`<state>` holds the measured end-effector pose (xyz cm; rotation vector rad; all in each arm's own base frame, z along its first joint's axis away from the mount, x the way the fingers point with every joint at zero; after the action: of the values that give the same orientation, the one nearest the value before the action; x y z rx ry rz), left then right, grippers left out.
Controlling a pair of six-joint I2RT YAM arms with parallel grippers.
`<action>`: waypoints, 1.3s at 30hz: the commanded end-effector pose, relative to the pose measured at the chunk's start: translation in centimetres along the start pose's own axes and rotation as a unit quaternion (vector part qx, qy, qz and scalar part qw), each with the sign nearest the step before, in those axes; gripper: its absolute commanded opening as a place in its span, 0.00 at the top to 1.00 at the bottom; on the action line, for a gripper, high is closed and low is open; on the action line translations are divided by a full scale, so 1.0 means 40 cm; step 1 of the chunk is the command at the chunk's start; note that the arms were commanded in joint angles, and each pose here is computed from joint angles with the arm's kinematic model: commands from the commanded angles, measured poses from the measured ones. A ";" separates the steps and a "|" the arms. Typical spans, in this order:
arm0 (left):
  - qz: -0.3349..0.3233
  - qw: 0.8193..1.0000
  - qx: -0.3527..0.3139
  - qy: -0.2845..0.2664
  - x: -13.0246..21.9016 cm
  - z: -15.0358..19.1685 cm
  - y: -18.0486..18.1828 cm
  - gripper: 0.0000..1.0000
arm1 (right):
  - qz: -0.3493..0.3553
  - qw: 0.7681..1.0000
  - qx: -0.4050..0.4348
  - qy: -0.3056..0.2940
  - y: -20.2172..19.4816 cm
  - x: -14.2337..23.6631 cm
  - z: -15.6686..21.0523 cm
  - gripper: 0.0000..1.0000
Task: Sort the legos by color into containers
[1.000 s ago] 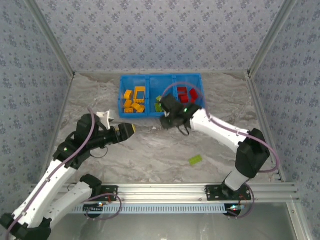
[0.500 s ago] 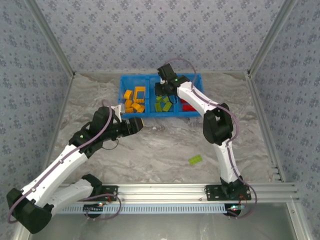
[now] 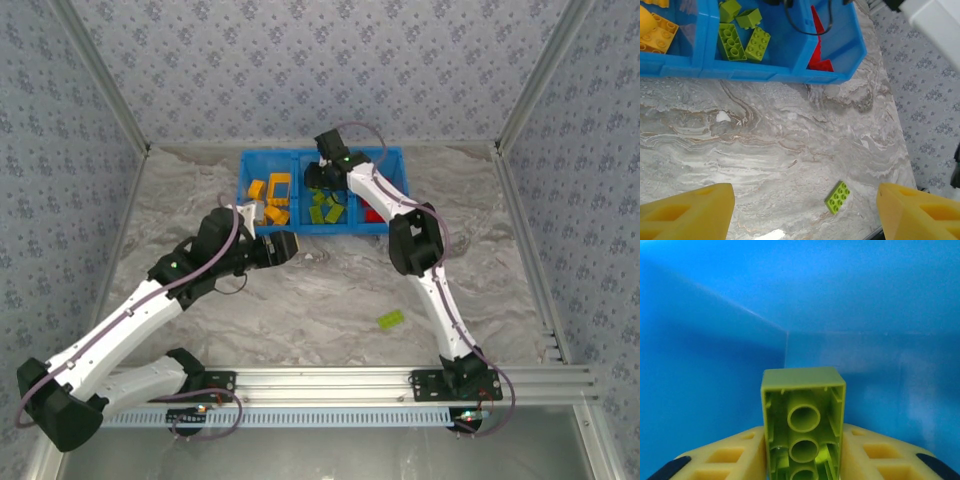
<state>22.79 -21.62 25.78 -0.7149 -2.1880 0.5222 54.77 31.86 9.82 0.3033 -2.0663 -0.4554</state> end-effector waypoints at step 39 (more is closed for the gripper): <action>-0.056 0.809 -0.460 0.362 -0.451 0.458 -0.307 0.30 | 0.010 0.992 -0.071 -0.103 -0.276 1.208 0.483 0.33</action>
<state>15.55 -46.29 12.23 -1.0901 -1.6989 -0.7205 17.60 8.79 34.96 0.2491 -2.3339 -0.6088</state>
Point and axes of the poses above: each hand's point on the last joint's axis, 136 mm out from that joint toward the fingers, its own x axis back along the fingers, its own y axis along the line the jaws close on, z = x × y, the point moved 2 cm from there along x, back along the fingers, and after that the axes turned 7 degrees about -x, right-handed, at the moved point
